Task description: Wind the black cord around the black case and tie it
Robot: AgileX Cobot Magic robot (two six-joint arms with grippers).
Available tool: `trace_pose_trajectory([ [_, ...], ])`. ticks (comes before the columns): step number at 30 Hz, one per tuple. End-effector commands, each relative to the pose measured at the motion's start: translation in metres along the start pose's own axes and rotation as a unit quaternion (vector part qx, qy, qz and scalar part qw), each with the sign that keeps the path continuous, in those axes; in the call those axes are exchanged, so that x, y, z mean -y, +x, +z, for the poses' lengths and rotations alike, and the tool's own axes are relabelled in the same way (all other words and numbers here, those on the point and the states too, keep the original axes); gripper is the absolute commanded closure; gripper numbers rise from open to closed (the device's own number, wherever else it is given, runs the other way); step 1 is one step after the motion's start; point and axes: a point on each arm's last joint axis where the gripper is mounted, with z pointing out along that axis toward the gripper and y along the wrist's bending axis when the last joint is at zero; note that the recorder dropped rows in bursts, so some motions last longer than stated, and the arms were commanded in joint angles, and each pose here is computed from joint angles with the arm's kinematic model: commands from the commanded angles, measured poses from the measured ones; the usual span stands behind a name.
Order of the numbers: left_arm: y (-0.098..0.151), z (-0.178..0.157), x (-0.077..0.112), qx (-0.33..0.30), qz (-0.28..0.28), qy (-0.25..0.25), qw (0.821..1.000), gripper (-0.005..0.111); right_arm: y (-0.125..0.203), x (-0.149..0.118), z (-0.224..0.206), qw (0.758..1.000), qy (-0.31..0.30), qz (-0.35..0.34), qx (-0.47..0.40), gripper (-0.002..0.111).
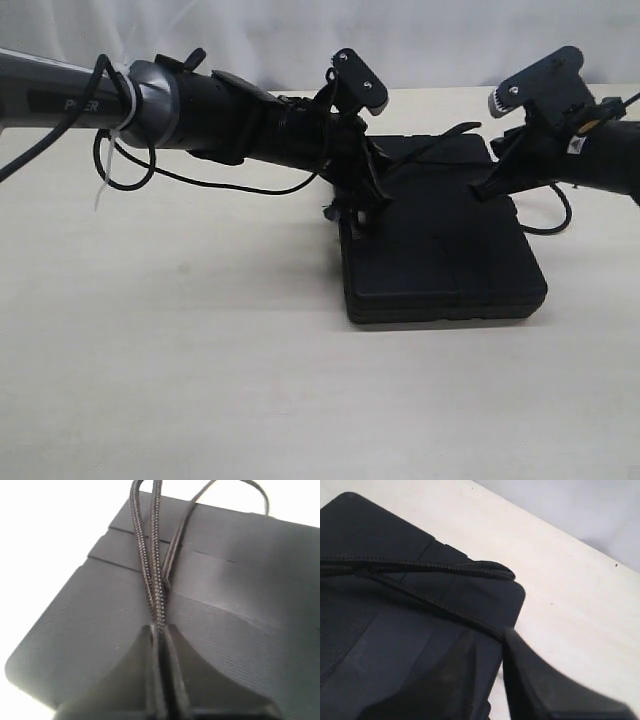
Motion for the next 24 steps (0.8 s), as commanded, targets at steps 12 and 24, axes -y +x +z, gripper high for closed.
trace_pose_trajectory([
  [12,-0.007,0.0,-0.006,0.014,-0.03,-0.024,0.999,0.107,0.004,-0.045,0.027,0.972,-0.065,-0.227,0.014,0.06],
  [24,-0.007,0.0,-0.006,0.013,-0.03,-0.025,0.999,0.107,0.008,-0.047,0.057,0.963,-0.013,-0.258,0.082,0.06],
])
